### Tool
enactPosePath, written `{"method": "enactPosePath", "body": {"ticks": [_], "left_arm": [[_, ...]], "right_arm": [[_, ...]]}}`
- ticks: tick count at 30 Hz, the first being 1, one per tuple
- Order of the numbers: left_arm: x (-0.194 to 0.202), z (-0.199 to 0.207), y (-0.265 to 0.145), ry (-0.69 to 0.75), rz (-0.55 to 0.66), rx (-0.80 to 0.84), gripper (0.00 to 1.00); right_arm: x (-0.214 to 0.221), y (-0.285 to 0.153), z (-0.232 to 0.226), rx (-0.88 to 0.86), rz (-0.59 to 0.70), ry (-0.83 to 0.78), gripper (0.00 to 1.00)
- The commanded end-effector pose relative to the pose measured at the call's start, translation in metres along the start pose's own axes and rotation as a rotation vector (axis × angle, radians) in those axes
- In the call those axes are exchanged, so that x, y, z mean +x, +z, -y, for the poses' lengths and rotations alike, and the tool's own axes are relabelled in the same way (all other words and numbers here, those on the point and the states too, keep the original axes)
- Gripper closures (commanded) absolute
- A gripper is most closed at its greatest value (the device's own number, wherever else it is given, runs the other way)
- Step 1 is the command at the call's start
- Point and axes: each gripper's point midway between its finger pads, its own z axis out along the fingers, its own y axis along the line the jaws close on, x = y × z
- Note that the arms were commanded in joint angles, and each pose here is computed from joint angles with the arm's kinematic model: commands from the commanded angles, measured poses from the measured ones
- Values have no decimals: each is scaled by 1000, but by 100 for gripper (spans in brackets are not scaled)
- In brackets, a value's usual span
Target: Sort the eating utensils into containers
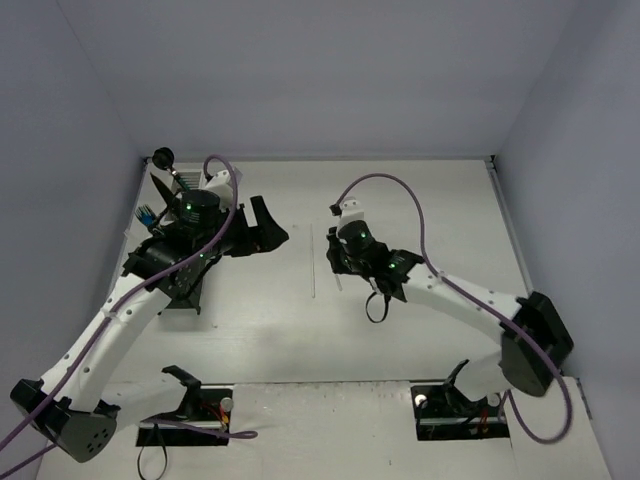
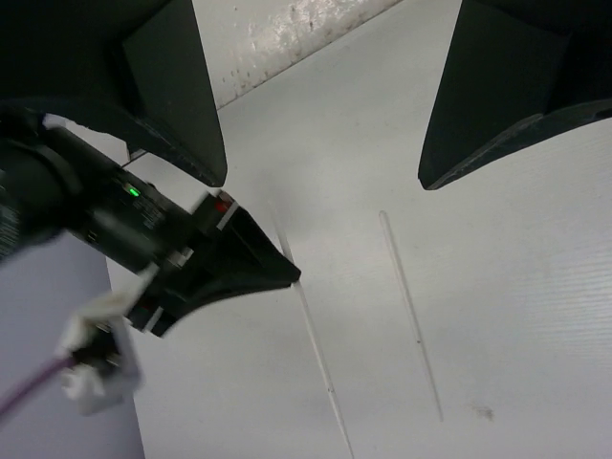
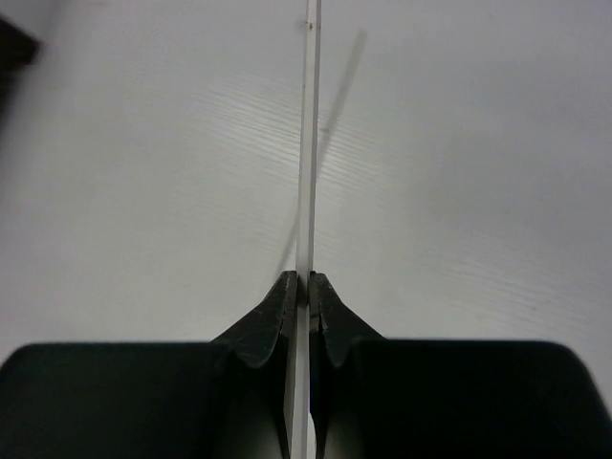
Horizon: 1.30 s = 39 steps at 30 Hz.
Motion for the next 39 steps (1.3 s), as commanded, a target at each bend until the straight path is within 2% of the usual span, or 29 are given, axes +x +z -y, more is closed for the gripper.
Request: {"method": "enactPosePath", "body": {"ticks": [1,7,12,16,18,19,23,24,27,29,30,35,39], "left_arm": [[-40,44,5,-6,147,122,20],[-47,61,18,6,178,134,19],[-46,69,25,5,189,140,20],[-47,67,30,1,211,123,28],[-46,64,33,-6,208,111,37],[-45,63,35,-8,206,107,45],[-45,58,32,-21,229,85,87],[-45,57,30,-24,238,84,98],[-48,46,22,-23,284,43,100],[-52,37,13,-13,315,3,100],[-55,31,8,-6,335,-23,100],[-74,-17,-31,58,451,-241,100],[-98,-82,-75,55,549,-463,100]], "right_arm": [[-60,-68,-60,-322,230,-101,100],[-80,-113,-98,-508,333,-139,100],[-86,-127,-113,-577,359,-150,100],[-85,-132,-120,-603,365,-149,100],[-86,-133,-122,-613,373,-146,100],[-87,-134,-122,-616,376,-145,100],[-86,-132,-123,-615,374,-143,99],[-85,-131,-123,-612,372,-141,95],[-81,-125,-124,-607,356,-141,70],[-82,-123,-123,-597,355,-136,47],[-82,-121,-122,-589,354,-135,39],[-80,-111,-110,-518,355,-113,21],[-73,-98,-92,-418,342,-87,18]]}}
